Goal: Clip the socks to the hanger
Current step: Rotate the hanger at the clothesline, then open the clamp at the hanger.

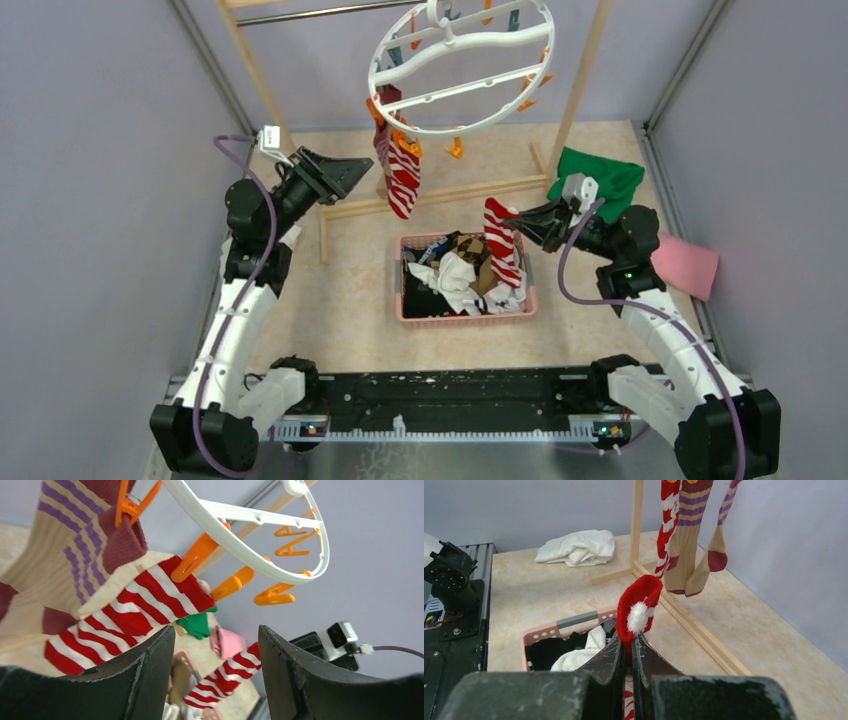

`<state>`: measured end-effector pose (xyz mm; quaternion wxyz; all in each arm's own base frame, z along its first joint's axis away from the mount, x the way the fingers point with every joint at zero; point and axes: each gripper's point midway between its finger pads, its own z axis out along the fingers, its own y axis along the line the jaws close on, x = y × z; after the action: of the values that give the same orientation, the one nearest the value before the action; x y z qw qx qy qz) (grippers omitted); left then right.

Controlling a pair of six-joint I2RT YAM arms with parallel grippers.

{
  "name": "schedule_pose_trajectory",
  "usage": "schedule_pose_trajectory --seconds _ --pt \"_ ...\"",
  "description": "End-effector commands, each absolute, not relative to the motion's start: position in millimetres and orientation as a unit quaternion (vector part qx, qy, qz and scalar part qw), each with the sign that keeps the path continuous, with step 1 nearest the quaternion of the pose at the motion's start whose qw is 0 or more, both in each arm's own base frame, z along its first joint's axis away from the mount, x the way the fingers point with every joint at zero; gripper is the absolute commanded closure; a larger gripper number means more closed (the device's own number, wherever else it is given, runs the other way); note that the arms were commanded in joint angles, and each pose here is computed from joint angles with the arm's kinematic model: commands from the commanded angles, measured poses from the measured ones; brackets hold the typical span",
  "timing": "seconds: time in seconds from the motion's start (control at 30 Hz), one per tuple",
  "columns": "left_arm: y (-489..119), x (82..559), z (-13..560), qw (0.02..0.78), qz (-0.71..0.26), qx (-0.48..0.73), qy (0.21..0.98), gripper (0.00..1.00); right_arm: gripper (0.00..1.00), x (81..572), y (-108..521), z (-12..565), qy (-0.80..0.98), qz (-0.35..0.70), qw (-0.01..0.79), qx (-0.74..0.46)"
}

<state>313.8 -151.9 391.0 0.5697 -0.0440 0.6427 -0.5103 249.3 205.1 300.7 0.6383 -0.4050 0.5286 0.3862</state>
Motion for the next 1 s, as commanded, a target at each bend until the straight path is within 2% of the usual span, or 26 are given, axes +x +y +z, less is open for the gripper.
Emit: schedule_pose_trajectory --seconds 0.0,0.2,0.57,0.8,0.97 --pt "-162 288 411 0.515 -0.560 -0.064 0.646 0.32 1.00 246 209 306 0.512 0.389 0.646 -0.411" --pt "-170 273 422 0.521 -0.517 -0.096 0.672 0.31 1.00 245 215 306 0.507 0.394 0.645 -0.414" --pt "-221 266 405 0.508 -0.408 -0.129 0.748 0.31 1.00 242 216 305 0.507 0.394 0.644 -0.416" --pt "-236 270 392 0.550 -0.323 -0.134 0.758 0.25 1.00 240 215 303 0.508 0.389 0.647 -0.415" --pt "-234 283 382 0.592 -0.322 -0.144 0.725 0.24 1.00 238 213 303 0.506 0.386 0.649 -0.416"
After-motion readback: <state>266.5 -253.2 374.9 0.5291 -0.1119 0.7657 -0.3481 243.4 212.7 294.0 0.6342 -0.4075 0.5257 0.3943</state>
